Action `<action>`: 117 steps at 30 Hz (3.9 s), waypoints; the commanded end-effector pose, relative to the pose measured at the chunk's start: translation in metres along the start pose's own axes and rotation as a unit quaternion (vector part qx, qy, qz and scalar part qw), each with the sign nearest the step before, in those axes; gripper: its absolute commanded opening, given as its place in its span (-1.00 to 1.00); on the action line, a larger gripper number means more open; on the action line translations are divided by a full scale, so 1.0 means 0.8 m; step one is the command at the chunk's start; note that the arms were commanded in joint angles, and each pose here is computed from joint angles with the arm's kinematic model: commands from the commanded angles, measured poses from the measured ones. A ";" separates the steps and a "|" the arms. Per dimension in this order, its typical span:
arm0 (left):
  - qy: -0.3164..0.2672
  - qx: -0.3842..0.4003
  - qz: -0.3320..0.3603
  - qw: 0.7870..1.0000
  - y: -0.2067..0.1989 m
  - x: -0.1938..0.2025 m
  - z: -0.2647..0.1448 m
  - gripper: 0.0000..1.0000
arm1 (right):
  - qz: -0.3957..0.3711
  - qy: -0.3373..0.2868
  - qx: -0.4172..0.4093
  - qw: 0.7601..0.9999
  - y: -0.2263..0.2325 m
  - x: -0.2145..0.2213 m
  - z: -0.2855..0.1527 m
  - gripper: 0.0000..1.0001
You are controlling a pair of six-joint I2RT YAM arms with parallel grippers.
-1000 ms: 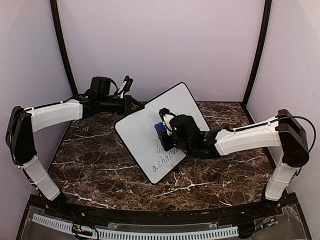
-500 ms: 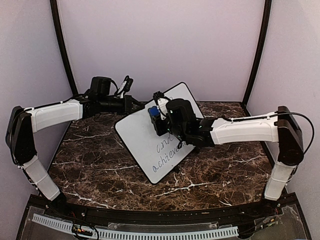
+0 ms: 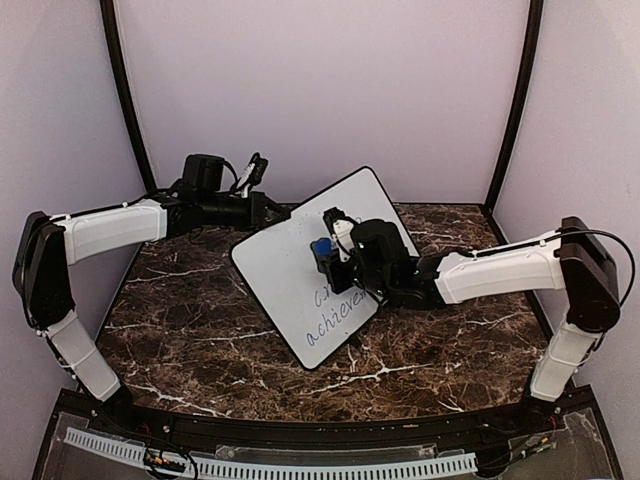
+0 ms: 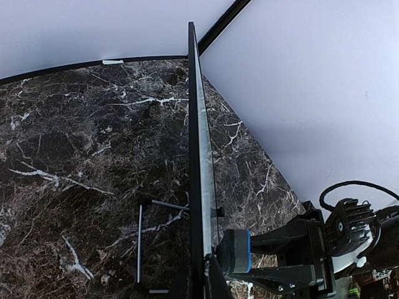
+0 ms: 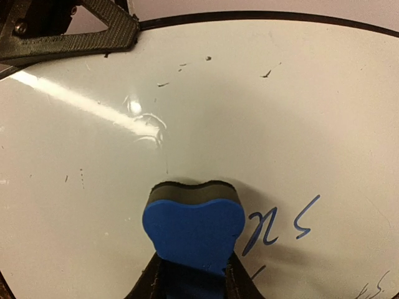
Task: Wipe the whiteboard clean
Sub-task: Erase the whiteboard at the center of the board.
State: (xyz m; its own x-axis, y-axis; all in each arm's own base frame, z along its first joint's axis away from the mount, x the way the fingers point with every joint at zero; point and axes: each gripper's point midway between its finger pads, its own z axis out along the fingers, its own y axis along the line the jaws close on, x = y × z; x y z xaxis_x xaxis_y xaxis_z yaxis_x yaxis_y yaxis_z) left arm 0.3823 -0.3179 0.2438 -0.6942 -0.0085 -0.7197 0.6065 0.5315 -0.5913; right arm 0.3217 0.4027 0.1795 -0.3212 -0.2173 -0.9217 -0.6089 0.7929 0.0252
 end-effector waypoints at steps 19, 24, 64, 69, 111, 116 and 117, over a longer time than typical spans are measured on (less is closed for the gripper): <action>0.035 0.036 0.008 0.999 -0.016 0.031 0.017 -1.00 | -0.001 -0.051 0.030 0.998 0.009 -0.023 0.024 -0.48; 0.036 0.034 0.011 0.999 -0.017 0.029 0.017 -1.00 | 0.008 -0.021 0.035 0.999 -0.011 0.028 0.007 -0.49; 0.034 0.052 0.007 0.998 -0.028 0.026 0.013 -1.00 | 0.010 -0.053 0.000 0.999 -0.017 0.008 0.001 -0.50; 0.035 0.053 0.005 0.998 -0.028 0.027 0.013 -1.00 | -0.002 -0.074 0.027 0.997 -0.024 -0.027 0.011 -0.50; 0.032 0.065 0.009 0.997 -0.038 0.023 0.009 -1.00 | 0.017 -0.049 0.045 0.998 -0.068 -0.015 0.029 -0.50; 0.034 0.067 0.006 0.997 -0.038 0.024 0.009 -1.00 | 0.010 -0.026 0.040 0.999 -0.058 0.016 0.012 -0.50; 0.034 0.067 0.006 0.997 -0.037 0.025 0.010 -1.00 | 0.005 -0.023 0.039 0.999 -0.054 0.019 0.009 -0.50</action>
State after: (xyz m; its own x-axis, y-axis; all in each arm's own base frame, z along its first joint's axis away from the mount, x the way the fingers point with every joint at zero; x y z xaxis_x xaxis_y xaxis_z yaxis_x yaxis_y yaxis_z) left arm 0.3828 -0.3194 0.2441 -0.7135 -0.0234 -0.7002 0.5938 0.5102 -0.6221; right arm 0.3701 0.3733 0.1984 -0.2251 -0.0931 -0.9699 -0.5279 0.8483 0.0410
